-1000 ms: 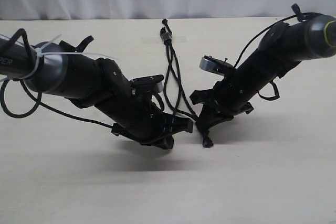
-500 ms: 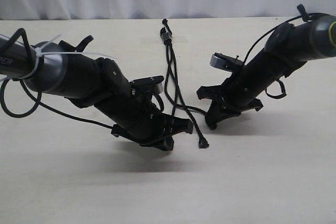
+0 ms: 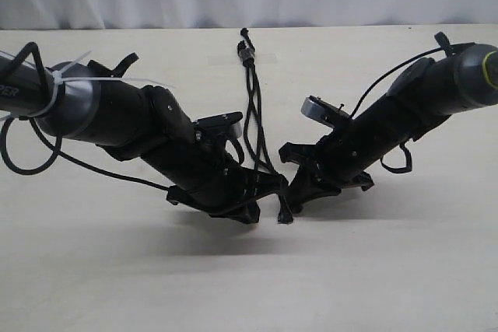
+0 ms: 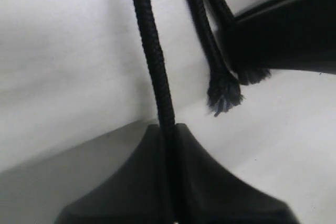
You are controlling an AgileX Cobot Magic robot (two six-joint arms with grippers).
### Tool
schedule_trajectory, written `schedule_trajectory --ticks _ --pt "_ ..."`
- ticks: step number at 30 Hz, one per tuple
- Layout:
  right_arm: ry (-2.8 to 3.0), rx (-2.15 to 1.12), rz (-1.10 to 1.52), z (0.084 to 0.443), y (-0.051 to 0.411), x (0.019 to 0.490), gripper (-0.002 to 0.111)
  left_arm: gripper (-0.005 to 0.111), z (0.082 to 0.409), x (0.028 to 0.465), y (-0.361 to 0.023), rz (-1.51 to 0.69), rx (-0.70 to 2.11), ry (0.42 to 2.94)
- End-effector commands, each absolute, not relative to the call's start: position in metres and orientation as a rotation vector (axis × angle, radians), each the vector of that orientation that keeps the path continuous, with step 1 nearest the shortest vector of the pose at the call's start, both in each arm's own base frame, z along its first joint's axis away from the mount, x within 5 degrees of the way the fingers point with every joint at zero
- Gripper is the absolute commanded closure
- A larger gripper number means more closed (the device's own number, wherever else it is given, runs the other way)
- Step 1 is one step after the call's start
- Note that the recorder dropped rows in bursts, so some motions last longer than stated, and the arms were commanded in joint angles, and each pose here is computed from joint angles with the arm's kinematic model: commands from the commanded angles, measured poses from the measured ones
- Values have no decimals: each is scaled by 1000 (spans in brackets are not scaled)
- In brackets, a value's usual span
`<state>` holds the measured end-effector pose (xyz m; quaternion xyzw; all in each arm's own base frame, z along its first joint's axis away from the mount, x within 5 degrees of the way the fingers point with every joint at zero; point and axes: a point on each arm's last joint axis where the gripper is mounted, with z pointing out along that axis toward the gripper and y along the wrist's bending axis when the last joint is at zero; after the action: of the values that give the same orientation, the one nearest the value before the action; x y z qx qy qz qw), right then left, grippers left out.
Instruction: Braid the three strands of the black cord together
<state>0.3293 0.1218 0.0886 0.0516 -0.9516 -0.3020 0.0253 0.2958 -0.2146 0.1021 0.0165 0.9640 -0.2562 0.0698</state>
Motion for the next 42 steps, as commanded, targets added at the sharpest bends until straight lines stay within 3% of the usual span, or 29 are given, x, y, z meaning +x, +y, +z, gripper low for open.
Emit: schedule_trajectory --ticks 1,5,9,13,16,21,25,28,29,31,33,37,42 --pt "-2951 210 -838 74 118 324 104 107 103 294 -218 -783 38 2902" --pt "-2952 188 -808 73 113 324 104 103 103 295 -217 -780 36 2898" --pt "-2951 169 -791 73 111 324 103 83 103 295 -217 -780 36 2898" --pt "-2951 149 -794 74 111 324 88 64 103 295 -217 -781 36 2899" --pt "-2968 150 -781 80 110 325 77 59 103 294 -218 -785 39 2904" --pt "-3048 89 -734 108 87 330 64 59 103 294 -209 -823 40 2961" --pt "-3068 -5 -689 127 57 330 63 59 104 298 -187 -881 21 3049" --pt "-3109 5 -668 151 46 326 64 60 124 302 -162 -869 77 3055" --pt "-3121 33 -656 157 45 324 65 60 132 302 -158 -862 78 3044" --pt "-3140 76 -630 176 43 317 79 61 154 302 -144 -754 90 3010" --pt "-3181 107 -605 187 41 302 104 81 178 296 -126 -484 114 3014" --pt "-3233 130 -555 196 37 271 104 107 206 285 -106 -222 155 2994" --pt "-3396 197 -345 225 25 229 104 107 246 259 -81 -124 66 2858"
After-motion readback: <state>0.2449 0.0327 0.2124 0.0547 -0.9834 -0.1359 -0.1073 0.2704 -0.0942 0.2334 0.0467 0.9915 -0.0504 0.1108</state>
